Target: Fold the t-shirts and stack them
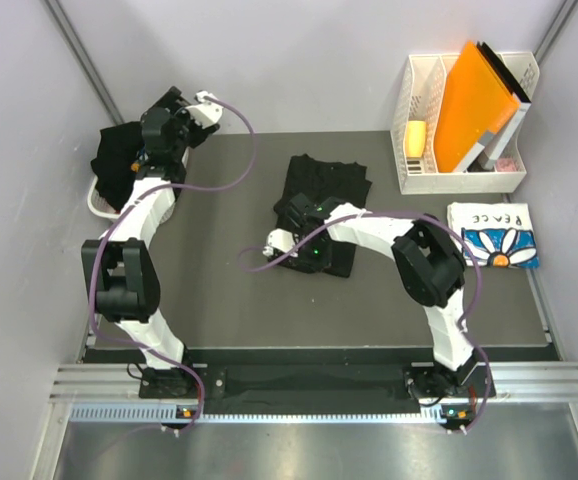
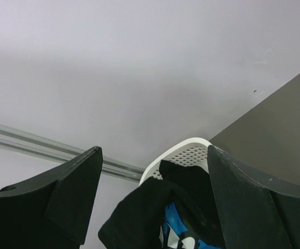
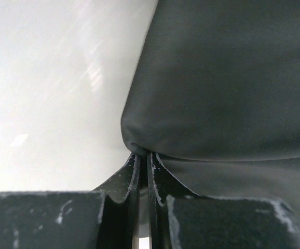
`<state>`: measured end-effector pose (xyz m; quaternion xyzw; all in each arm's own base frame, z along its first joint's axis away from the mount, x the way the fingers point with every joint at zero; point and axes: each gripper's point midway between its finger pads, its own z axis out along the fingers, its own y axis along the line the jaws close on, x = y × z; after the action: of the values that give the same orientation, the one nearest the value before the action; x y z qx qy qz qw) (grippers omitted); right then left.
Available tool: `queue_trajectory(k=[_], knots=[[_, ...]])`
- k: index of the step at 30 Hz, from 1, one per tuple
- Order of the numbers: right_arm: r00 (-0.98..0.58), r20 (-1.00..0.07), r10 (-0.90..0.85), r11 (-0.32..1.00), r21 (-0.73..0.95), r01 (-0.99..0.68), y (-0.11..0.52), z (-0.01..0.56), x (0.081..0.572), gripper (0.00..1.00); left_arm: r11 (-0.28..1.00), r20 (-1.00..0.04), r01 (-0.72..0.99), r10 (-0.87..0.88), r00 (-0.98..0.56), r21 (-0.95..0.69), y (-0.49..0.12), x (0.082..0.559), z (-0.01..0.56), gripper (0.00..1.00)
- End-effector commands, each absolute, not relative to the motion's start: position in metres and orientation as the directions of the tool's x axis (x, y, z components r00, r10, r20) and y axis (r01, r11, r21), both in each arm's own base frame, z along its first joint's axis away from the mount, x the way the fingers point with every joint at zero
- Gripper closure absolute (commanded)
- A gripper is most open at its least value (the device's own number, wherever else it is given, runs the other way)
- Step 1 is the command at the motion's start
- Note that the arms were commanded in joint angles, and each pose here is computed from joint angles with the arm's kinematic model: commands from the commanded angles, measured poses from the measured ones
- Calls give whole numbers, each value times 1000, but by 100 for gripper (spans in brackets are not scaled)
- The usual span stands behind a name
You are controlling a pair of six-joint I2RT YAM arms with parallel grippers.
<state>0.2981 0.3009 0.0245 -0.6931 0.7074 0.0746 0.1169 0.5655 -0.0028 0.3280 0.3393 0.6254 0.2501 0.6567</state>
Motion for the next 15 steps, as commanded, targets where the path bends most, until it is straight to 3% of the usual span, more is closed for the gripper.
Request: queue_trajectory(k=[1, 5, 15], knots=[[30, -241, -970, -45, 59, -997, 273, 47, 252, 100, 670, -661, 17, 727, 184, 742, -5, 571, 376, 14], [60, -243, -968, -86, 96, -992, 260, 60, 231, 100, 679, -669, 26, 715, 203, 734, -10, 573, 380, 14], [124, -280, -952, -90, -130, -987, 258, 114, 262, 100, 677, -673, 58, 711, 202, 733, -22, 578, 367, 14]])
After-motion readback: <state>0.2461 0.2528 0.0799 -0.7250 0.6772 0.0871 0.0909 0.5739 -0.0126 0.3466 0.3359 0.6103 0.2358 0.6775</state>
